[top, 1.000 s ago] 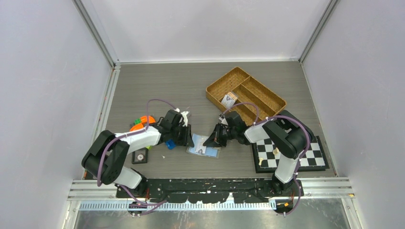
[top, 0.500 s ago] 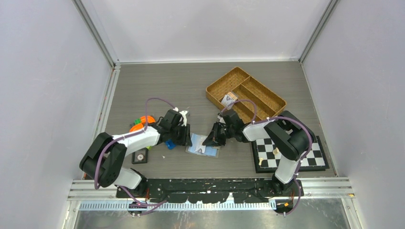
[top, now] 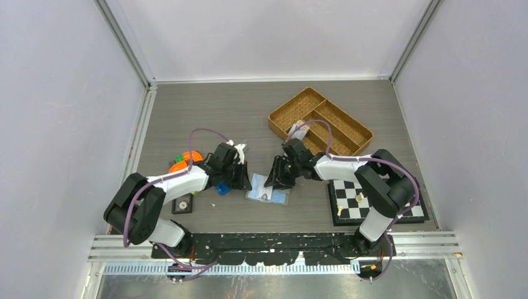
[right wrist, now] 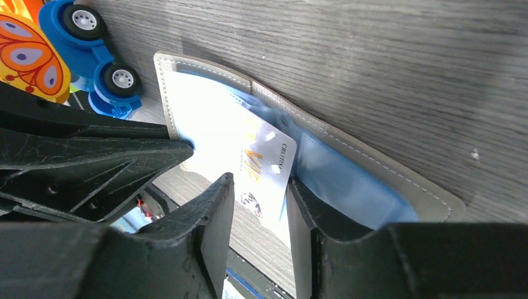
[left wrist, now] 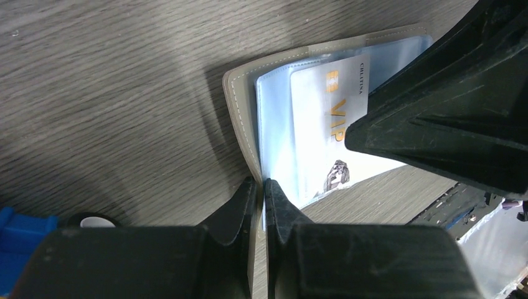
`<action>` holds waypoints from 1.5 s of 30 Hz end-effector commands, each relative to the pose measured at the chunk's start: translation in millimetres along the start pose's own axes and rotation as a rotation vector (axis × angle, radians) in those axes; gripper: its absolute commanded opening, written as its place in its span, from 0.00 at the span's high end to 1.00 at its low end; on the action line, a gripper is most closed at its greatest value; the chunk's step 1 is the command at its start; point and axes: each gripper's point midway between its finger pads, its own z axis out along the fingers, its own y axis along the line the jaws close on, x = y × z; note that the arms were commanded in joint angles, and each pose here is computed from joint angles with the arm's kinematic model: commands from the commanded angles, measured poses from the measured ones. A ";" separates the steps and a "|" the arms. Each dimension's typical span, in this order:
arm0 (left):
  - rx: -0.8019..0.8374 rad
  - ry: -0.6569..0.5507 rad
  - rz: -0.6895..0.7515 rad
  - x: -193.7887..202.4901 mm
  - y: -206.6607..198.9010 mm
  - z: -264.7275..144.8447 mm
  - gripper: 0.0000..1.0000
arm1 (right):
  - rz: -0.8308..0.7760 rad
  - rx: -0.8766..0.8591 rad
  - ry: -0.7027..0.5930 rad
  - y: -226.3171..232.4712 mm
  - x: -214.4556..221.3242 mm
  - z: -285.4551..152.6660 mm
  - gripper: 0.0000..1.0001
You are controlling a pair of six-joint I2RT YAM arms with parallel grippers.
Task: Put the credit cards into the card holder
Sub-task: Insert the credit card into the card holder.
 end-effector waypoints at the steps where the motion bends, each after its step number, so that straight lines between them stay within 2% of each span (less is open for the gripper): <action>1: 0.041 0.000 -0.007 2.4 -4.8 3.4 0.93 | -0.051 0.207 -0.024 -32.9 2.4 -7.2 0.56; 9: 0.112 0.003 -0.047 5.2 -14.7 9.9 1.00 | -0.036 0.215 -0.046 -19.7 4.0 0.8 0.55; 23: 0.154 -0.001 -0.058 6.4 -21.3 9.8 0.99 | -0.046 0.160 -0.125 12.6 -6.7 11.7 0.54; 29: 0.150 -0.017 -0.039 3.2 -21.4 6.4 0.93 | -0.062 0.117 -0.157 23.7 -12.5 7.5 0.51; 32: 0.174 -0.018 -0.027 2.5 -25.5 5.7 0.84 | -0.052 0.072 -0.146 31.9 -11.4 11.5 0.51; 35: 0.188 -0.016 -0.022 2.8 -27.9 5.2 0.80 | -0.029 0.021 -0.145 39.7 -11.2 16.6 0.51; 45: 0.210 -0.023 -0.009 1.2 -31.4 4.6 0.73 | -0.012 0.003 -0.148 44.4 -14.7 23.5 0.53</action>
